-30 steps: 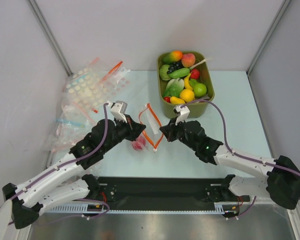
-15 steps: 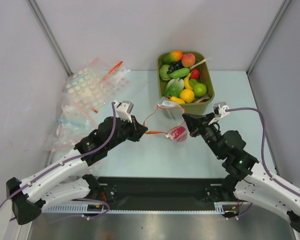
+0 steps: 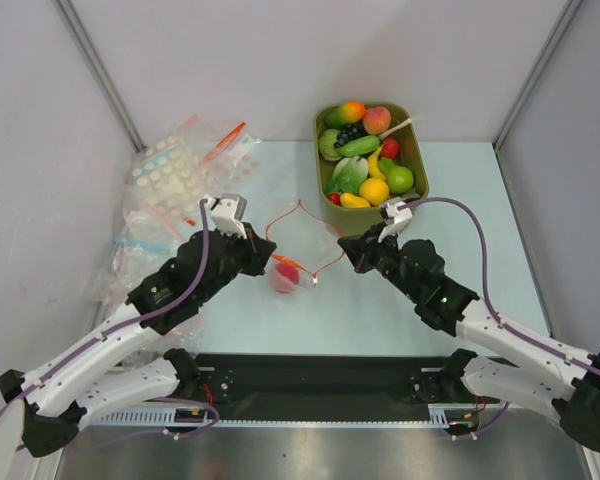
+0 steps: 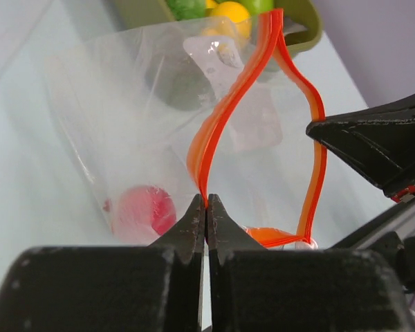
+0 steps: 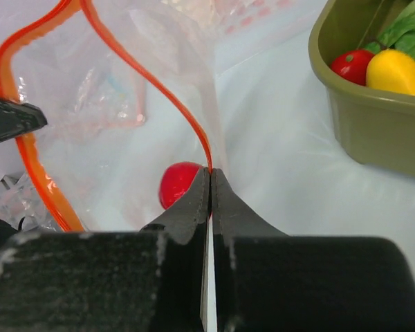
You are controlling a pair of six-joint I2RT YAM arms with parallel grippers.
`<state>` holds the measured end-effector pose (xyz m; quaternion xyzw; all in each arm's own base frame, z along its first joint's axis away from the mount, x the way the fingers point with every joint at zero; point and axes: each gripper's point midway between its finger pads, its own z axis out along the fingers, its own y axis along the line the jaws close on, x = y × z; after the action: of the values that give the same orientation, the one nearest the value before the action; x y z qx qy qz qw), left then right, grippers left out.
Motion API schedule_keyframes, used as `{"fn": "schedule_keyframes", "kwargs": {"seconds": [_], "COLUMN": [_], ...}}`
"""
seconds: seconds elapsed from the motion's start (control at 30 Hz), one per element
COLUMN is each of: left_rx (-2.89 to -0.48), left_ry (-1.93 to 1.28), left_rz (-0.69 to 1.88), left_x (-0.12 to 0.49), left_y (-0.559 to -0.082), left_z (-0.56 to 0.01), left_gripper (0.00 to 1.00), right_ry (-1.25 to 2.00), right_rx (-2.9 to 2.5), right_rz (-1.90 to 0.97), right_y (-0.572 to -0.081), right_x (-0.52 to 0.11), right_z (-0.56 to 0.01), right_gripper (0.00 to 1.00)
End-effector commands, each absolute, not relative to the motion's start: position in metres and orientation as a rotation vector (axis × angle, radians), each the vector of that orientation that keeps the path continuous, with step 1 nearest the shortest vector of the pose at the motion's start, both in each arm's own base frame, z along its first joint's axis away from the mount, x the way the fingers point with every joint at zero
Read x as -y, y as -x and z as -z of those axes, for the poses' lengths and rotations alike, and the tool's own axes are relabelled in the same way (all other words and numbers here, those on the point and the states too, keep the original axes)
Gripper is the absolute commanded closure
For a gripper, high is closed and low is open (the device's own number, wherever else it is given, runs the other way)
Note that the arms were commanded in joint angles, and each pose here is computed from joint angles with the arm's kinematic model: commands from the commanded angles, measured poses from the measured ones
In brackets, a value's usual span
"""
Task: Place the food in the zip-top bag and seal the zipper
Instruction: Adjust the zipper food storage bag at the center of the board.
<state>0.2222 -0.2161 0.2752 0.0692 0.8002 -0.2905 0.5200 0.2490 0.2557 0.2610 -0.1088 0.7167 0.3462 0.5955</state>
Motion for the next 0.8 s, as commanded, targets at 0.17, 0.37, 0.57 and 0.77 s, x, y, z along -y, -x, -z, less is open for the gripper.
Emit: {"fn": "schedule_keyframes", "kwargs": {"seconds": [0.17, 0.37, 0.57, 0.77], "left_rx": [-1.93, -1.884, -1.85, -1.842], "left_ry": [0.02, 0.138, 0.166, 0.2], "left_rz": [0.46, 0.387, 0.392, 0.412], "left_x": [0.18, 0.157, 0.152, 0.153], "left_y": [-0.245, -0.249, -0.25, -0.251], "left_z": [-0.272, -0.274, -0.275, -0.267], "left_gripper": [1.0, 1.0, 1.0, 1.0], "right_ry": [0.354, 0.289, -0.095, -0.449], "right_rx": [-1.702, -1.75, -1.722, -1.751], "right_rz": [-1.112, -0.997, -0.722, -0.532], "right_y": [-0.257, -0.273, -0.299, -0.32], "right_x": [-0.305, -0.29, -0.22, -0.174], "right_z": [-0.257, -0.253, -0.25, -0.252], "right_gripper": [0.67, 0.4, 0.05, 0.0]}}
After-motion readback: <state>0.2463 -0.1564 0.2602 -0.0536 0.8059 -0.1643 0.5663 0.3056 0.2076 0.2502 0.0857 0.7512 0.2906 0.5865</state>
